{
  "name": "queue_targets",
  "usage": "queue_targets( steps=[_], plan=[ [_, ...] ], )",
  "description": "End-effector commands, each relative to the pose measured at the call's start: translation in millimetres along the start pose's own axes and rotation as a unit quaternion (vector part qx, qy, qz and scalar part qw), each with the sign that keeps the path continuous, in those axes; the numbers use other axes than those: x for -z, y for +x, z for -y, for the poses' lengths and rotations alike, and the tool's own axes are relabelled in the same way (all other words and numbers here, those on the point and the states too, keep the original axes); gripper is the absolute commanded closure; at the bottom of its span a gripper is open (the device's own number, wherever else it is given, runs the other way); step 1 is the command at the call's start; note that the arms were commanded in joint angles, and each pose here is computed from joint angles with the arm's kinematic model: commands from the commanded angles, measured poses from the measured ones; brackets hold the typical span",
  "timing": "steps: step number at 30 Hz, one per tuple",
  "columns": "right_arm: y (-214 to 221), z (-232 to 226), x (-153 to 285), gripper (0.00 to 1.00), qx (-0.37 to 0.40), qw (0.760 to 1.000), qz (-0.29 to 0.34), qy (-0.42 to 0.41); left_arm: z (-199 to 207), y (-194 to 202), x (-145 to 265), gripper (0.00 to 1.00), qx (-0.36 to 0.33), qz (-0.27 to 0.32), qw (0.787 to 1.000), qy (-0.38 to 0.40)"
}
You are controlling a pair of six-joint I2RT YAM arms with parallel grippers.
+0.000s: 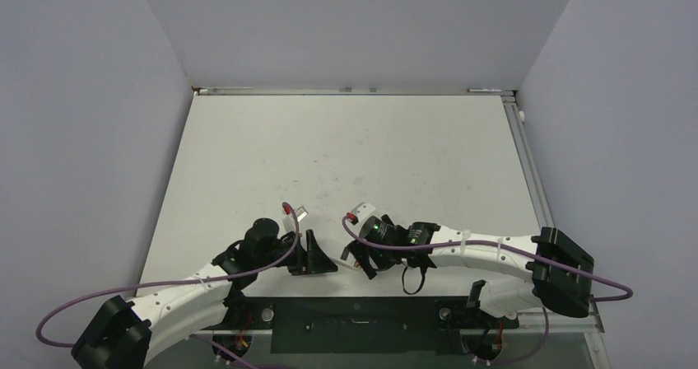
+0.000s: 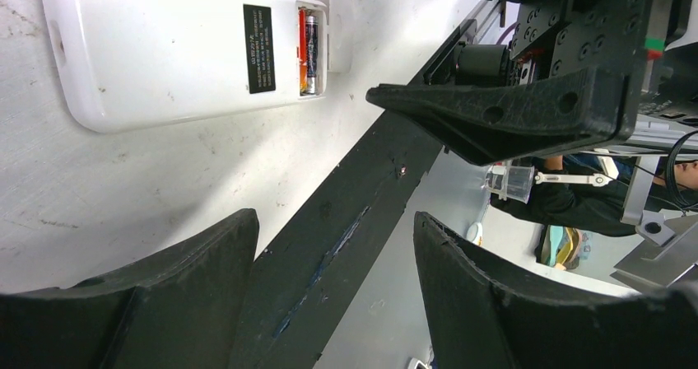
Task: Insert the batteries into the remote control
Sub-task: Pick up the battery cover at the center of the board.
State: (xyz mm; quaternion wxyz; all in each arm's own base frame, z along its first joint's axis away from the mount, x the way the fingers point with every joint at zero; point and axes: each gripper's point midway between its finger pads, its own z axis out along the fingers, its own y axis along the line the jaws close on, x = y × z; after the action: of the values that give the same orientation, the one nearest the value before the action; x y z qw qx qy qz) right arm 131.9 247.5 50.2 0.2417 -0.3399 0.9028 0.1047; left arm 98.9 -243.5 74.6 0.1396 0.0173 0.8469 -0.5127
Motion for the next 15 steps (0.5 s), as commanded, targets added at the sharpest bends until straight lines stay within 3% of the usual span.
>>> queue_targets(
  steps=[1, 8, 12, 15],
  plan=[
    [-9.6, -6.7, 9.4, 0.24, 0.017, 1.0, 0.006, -0.025, 19.7, -12.6, 0.8, 0.34, -0.022, 0.011, 0.999, 0.023],
    [-19.4, -21.2, 24.8, 0.24, 0.053, 0.996, -0.012, -0.064, 27.9, -13.6, 3.9, 0.32, -0.027, 0.011, 0.999, 0.035],
    [-35.8, -6.9, 29.9, 0.24, 0.079, 0.997, -0.01, -0.019, 31.3, -12.2, 5.4, 0.32, -0.028, 0.007, 0.999, 0.041],
    [-28.2, 1.3, 28.6, 0.24, 0.092, 0.995, -0.049, -0.003, 32.7, -10.2, 6.7, 0.32, -0.028, 0.003, 0.999, 0.045]
  ],
)
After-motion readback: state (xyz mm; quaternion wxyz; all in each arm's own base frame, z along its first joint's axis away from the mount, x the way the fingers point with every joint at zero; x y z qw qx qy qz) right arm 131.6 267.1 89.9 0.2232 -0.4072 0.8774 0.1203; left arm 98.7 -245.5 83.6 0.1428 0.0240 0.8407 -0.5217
